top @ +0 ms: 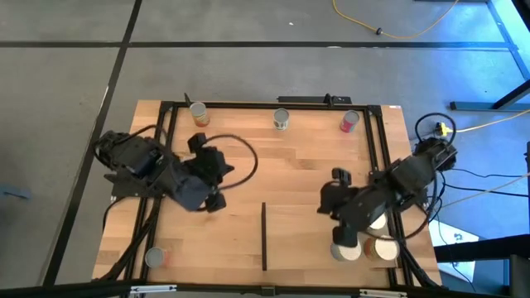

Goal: Pick and place cans onto a shelf
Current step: Put the canned green beans on the shelf

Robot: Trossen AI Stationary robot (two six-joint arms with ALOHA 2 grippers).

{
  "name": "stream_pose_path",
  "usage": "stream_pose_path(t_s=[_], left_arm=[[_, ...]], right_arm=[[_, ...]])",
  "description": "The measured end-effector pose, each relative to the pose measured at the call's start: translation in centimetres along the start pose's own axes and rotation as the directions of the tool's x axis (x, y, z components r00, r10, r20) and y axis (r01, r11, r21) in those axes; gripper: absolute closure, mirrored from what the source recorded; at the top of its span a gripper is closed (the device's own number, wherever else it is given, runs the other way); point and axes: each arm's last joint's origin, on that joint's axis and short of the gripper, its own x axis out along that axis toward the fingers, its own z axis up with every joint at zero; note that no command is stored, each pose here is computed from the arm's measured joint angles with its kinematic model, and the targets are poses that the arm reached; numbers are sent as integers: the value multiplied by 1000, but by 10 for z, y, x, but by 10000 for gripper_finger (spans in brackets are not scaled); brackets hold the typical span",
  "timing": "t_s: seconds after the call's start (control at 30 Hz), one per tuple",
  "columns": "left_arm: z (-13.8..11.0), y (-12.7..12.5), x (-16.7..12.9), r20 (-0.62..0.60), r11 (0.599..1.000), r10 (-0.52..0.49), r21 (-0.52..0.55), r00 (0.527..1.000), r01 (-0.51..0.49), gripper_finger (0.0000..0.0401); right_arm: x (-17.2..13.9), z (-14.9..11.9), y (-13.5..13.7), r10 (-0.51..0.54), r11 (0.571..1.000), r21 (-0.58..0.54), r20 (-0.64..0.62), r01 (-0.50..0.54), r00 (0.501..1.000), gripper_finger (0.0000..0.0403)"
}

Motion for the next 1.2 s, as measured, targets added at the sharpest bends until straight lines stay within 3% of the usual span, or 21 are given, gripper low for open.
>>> stream_pose_path(t_s=[0.23,0.4,0.5,0.67,0.77,1.0,1.2], left_arm=[[17,34,29,-56,997,83,4,995,-83,388],[29,74,52,-95,976,194,-86,976,-202,353],[35,104,65,-132,941,261,-187,956,-282,339],[36,160,90,-240,839,350,-350,906,-417,334],[27,192,111,-345,779,381,-381,858,-499,333],[-15,252,155,-595,706,391,-295,702,-644,333],[-60,292,188,-734,686,314,-263,602,-679,333]], right_arm=[[-27,-1,-26,-59,997,44,79,56,995,397],[-52,-5,-50,-107,992,84,129,96,986,397],[-67,-9,-64,-133,989,82,162,121,978,397],[-91,-17,-87,-186,980,107,235,165,954,397],[-104,-24,-100,-231,970,135,258,202,938,397],[-121,-32,-120,-329,940,192,299,281,896,397],[-121,-29,-130,-431,898,233,301,372,851,397]])
